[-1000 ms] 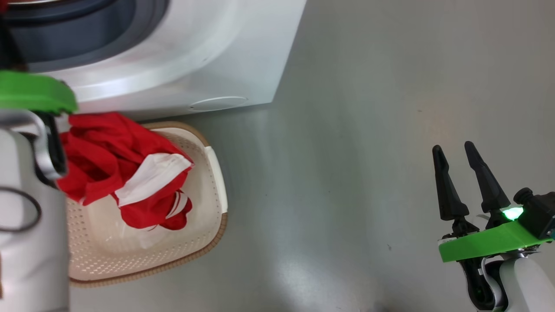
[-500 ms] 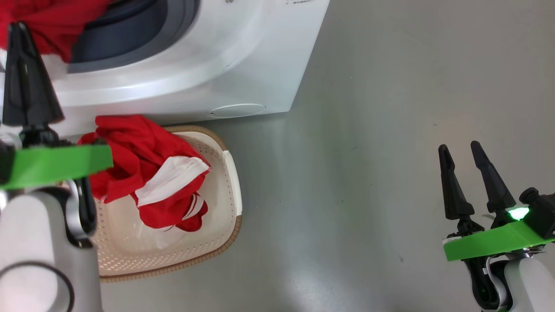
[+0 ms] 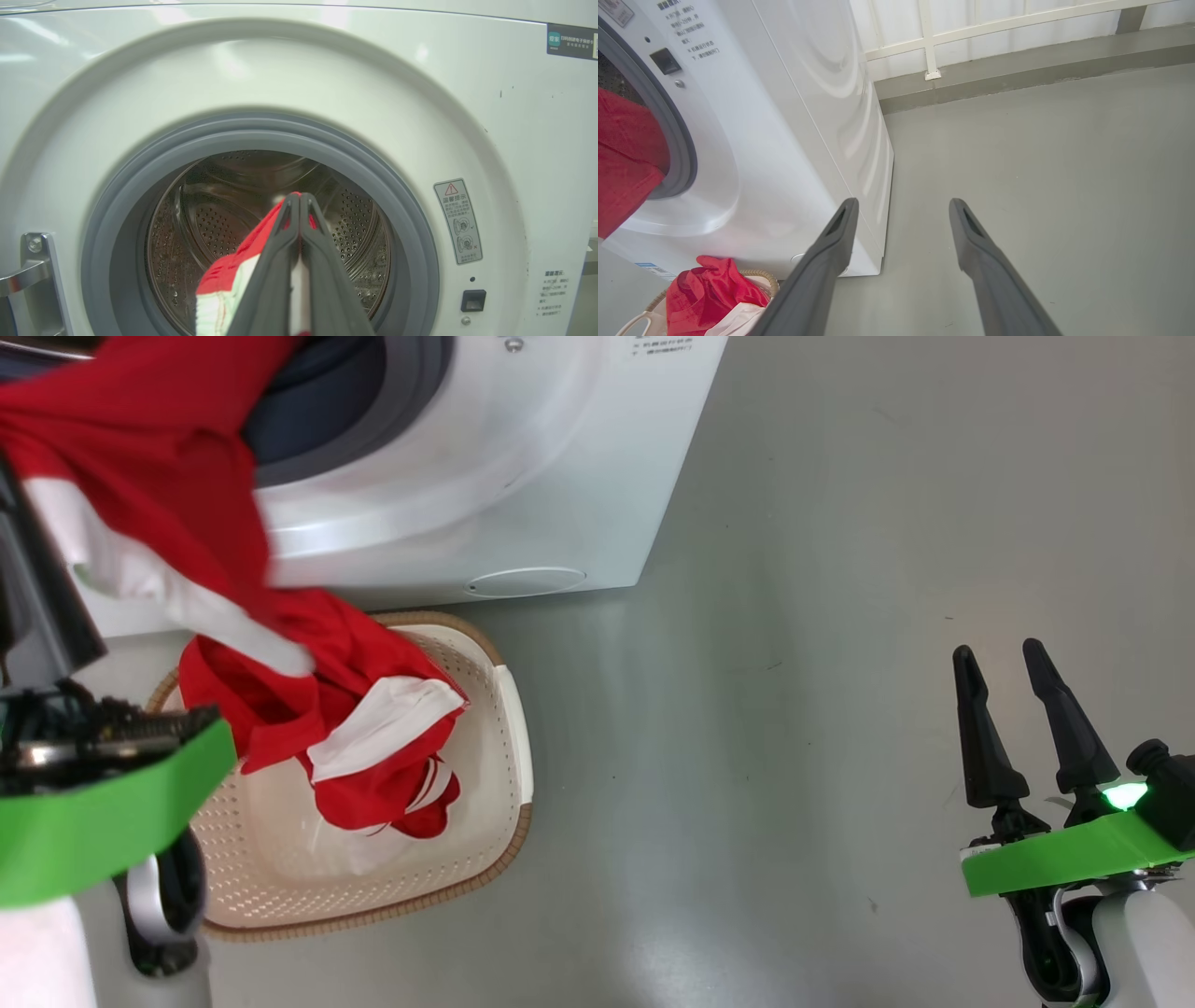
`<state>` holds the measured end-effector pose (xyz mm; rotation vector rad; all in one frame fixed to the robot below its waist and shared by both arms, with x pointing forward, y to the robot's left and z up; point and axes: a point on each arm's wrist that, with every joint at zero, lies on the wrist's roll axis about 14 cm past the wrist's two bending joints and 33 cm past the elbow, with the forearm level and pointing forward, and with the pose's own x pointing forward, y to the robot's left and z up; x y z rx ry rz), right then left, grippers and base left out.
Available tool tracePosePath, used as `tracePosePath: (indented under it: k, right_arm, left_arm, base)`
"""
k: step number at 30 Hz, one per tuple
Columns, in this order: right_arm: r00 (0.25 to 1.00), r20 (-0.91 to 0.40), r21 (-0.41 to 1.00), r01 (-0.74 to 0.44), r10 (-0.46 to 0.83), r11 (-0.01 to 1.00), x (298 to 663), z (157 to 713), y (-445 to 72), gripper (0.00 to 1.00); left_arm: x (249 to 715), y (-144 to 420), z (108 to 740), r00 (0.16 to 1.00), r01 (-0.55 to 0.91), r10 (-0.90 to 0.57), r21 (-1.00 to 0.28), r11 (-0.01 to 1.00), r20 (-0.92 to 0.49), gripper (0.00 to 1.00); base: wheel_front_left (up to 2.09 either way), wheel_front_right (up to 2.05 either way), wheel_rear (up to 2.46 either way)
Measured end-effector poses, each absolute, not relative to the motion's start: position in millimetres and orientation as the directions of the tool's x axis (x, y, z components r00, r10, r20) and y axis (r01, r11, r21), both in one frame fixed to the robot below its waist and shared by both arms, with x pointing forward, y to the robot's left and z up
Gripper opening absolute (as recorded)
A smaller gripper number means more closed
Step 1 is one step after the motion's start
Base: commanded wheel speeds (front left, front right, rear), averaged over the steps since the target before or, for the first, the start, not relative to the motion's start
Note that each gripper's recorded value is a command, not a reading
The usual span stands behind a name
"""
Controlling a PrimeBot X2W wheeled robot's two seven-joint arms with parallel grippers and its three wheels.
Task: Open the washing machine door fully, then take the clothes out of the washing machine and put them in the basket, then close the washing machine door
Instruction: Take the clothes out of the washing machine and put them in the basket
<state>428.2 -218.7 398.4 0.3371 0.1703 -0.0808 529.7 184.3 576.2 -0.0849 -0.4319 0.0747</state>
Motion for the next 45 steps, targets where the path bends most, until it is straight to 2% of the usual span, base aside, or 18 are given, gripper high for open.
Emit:
tracePosePath:
  k: [4, 7, 18, 22, 32, 34, 37, 43, 45]
  right_arm:
    - [0.983, -0.18, 0.323, 0.104, -0.047, 0.941, 429, 398, -217, 1.0]
    - [0.982, -0.182, 0.325, 0.1, -0.042, 0.941, 429, 397, -216, 1.0]
    - [0.978, -0.204, 0.32, 0.106, -0.041, 0.941, 426, 390, -216, 1.0]
    - [0.972, -0.23, 0.316, 0.115, -0.041, 0.942, 426, 379, -216, 1.0]
    - [0.965, -0.261, 0.309, 0.121, -0.039, 0.943, 435, 361, -216, 1.0]
    - [0.963, -0.267, 0.306, 0.124, -0.04, 0.944, 436, 358, -217, 1.0]
    - [0.959, -0.281, 0.299, 0.136, -0.049, 0.945, 434, 353, -220, 1.0]
    - [0.954, -0.294, 0.291, 0.149, -0.06, 0.945, 433, 348, -224, 1.0]
    - [0.956, -0.286, 0.292, 0.146, -0.059, 0.945, 435, 350, -224, 1.0]
  left_arm:
    - [522, 185, 578, 0.902, -0.067, 0.107, -0.108, 0.992, 0.418, 0.0]
    - [521, 185, 557, 0.928, -0.07, 0.109, -0.121, 0.99, 0.357, 0.0]
    - [514, 167, 435, 0.998, -0.063, 0.062, -0.126, 0.99, -0.006, 0.0]
    - [506, 153, 374, 0.983, -0.035, 0.012, -0.124, 0.992, -0.183, 0.0]
    - [517, 127, 297, 0.92, 0.032, -0.073, -0.113, 0.993, -0.385, 0.0]
    - [521, 124, 289, 0.911, 0.04, -0.08, -0.108, 0.993, -0.404, 0.16]
    - [533, 118, 284, 0.908, 0.056, -0.099, -0.115, 0.992, -0.406, 0.31]
    - [542, 113, 277, 0.903, 0.057, -0.104, -0.124, 0.991, -0.417, 0.52]
    - [543, 113, 277, 0.904, 0.057, -0.104, -0.125, 0.991, -0.415, 0.65]
  base:
    - [0.0, 0.0, 0.0]
    - [0.0, 0.0, 0.0]
    - [0.0, 0.0, 0.0]
    - [0.0, 0.0, 0.0]
    - [0.0, 0.0, 0.0]
    - [0.0, 0.0, 0.0]
    - [0.0, 0.0, 0.0]
    - [0.0, 0.0, 0.0]
    - [0.0, 0.0, 0.0]
